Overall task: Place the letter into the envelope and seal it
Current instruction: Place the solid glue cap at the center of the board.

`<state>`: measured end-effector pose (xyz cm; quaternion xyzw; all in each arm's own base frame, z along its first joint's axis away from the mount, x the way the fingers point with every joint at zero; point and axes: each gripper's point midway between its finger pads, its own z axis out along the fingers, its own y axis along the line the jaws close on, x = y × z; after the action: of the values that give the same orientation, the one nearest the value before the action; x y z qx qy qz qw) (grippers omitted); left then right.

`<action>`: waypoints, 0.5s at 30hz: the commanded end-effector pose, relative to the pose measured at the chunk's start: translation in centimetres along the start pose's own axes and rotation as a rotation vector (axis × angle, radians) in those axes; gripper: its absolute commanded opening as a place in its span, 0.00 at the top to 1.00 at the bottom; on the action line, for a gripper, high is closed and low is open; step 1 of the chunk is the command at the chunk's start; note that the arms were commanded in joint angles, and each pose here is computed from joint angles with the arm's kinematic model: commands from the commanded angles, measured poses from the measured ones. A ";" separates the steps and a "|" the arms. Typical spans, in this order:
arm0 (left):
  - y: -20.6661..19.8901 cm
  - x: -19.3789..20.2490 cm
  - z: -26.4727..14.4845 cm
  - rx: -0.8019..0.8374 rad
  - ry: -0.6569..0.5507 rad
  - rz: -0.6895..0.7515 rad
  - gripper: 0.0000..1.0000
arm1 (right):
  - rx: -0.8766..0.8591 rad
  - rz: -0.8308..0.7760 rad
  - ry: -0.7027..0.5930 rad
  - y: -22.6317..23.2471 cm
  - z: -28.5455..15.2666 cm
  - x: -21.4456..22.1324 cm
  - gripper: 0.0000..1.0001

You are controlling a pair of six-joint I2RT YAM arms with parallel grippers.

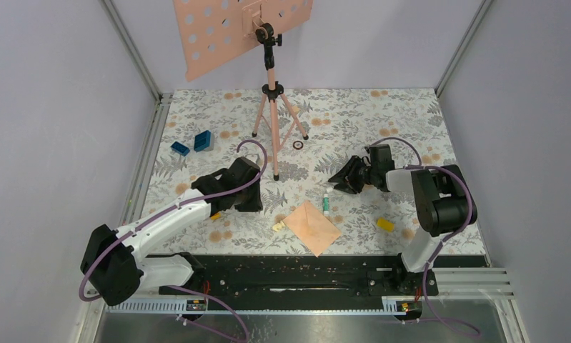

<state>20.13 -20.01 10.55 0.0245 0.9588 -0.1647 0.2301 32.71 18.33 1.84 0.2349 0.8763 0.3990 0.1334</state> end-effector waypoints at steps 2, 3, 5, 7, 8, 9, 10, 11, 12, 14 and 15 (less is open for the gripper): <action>-0.9 -1.6 -0.4 0.014 -0.048 0.011 0.91 | 0.067 -0.138 -0.076 0.8 -1.8 -1.2 0.47; -0.9 -1.6 -0.4 0.014 -0.048 0.010 0.90 | 0.080 -0.158 -0.078 0.8 -2.1 -1.3 0.46; -1.0 -1.6 -0.3 0.015 -0.043 0.012 0.90 | 0.105 -0.199 -0.071 0.6 -2.7 -1.1 0.44; -1.0 -1.5 -0.2 0.015 -0.037 0.016 0.90 | 0.149 -0.237 -0.044 0.0 -3.2 -0.5 0.42; -1.1 -1.6 -0.2 0.017 -0.036 0.018 0.90 | 0.169 -0.260 -0.044 -0.1 -3.4 -0.4 0.42; -1.1 -1.7 -0.2 0.017 -0.037 0.018 0.90 | 0.182 -0.283 -0.041 -0.1 -3.6 -0.2 0.41; -1.2 -1.6 -0.2 0.019 -0.035 0.021 0.90 | 0.189 -0.301 -0.042 -0.1 -3.8 0.0 0.41; -1.2 -1.7 -0.1 0.019 -0.035 0.022 0.90 | 0.194 -0.325 -0.044 0.0 -4.0 0.2 0.41; -1.3 -1.6 -0.1 0.019 -0.033 0.024 0.90 | 0.203 -0.349 -0.046 0.1 -4.1 0.4 0.41; -1.3 -1.6 0.0 0.020 -0.030 0.027 0.90 | 0.231 -0.407 -0.062 0.4 -4.6 0.7 0.40; -1.3 -1.6 0.0 0.020 -0.029 0.028 0.90 | 0.251 -0.421 -0.070 0.4 -4.8 0.8 0.40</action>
<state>20.10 -20.10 9.81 0.0283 0.9629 -0.1557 0.2187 30.64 16.32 3.67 0.1310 0.9298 0.2926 0.1811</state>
